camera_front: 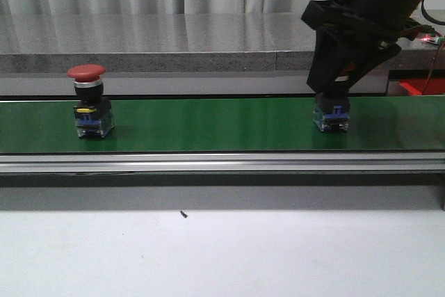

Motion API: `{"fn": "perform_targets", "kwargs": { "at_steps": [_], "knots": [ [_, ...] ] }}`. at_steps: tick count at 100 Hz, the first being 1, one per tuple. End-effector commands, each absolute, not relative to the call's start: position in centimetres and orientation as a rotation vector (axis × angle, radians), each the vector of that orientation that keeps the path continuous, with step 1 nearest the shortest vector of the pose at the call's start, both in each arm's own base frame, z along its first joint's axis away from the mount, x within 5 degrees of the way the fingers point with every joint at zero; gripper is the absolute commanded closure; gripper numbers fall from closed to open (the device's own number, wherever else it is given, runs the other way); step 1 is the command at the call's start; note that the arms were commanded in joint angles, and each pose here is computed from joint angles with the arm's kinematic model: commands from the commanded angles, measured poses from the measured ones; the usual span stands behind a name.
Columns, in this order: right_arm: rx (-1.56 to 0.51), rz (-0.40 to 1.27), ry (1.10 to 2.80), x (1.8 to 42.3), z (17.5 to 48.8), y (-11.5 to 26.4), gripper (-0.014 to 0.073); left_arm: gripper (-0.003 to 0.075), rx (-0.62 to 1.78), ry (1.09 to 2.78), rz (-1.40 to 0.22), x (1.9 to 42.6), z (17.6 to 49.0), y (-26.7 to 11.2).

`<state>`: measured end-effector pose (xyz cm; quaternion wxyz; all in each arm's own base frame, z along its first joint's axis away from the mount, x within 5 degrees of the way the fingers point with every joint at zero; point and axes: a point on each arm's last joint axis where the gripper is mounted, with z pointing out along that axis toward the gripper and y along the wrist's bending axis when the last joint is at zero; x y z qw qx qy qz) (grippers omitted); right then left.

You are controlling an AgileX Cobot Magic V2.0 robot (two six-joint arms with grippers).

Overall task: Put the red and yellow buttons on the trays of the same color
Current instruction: 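Grasp the leading red button on the belt with the right gripper, then lift the red button and drop it into the red tray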

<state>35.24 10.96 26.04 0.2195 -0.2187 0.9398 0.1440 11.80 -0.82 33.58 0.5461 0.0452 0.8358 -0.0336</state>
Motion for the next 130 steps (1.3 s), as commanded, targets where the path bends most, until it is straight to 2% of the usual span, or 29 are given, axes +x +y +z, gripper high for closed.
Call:
{"fn": "perform_targets", "kwargs": {
  "at_steps": [1,14,26,39,52,68,87,96,109,130],
  "knots": [
    [-0.586,0.415,2.518,35.1,29.1,10.6,0.0363,0.0740,0.084,1.881,-0.086,12.0,35.1,-0.8],
    [-0.571,0.415,2.493,35.3,32.1,9.2,0.0363,0.0740,0.084,1.881,-0.086,12.0,35.1,-0.8],
    [-0.499,0.373,2.443,35.5,35.9,6.0,0.0363,0.0740,0.084,1.881,-0.086,12.0,35.1,-0.8],
    [-0.362,0.282,2.418,35.7,38.7,0.7,0.0363,0.0740,0.084,1.881,-0.086,12.0,35.1,-0.8],
    [-0.167,0.195,2.404,35.3,39.7,-5.3,0.0363,0.0740,0.084,1.881,-0.086,12.0,35.1,-0.8],
    [0.045,0.106,2.392,34.4,39.3,-11.5,0.0363,0.0740,0.084,1.881,-0.086,12.0,35.1,-0.8],
    [0.253,0.092,2.401,34.2,37.0,-17.3,0.0363,0.0740,0.085,1.883,-0.086,12.0,35.1,-0.8],
    [0.293,0.149,2.379,35.0,35.8,-18.2,0.0363,0.0740,0.086,1.886,-0.087,12.0,35.1,-0.8],
    [0.244,0.216,2.364,36.5,34.5,-17.9,0.0363,0.0740,0.086,1.886,-0.087,12.0,35.1,-0.8],
    [0.157,0.230,2.343,39.8,33.9,-16.8,0.0363,0.0740,0.086,1.886,-0.087,12.0,35.1,-0.8]
  ]
}}
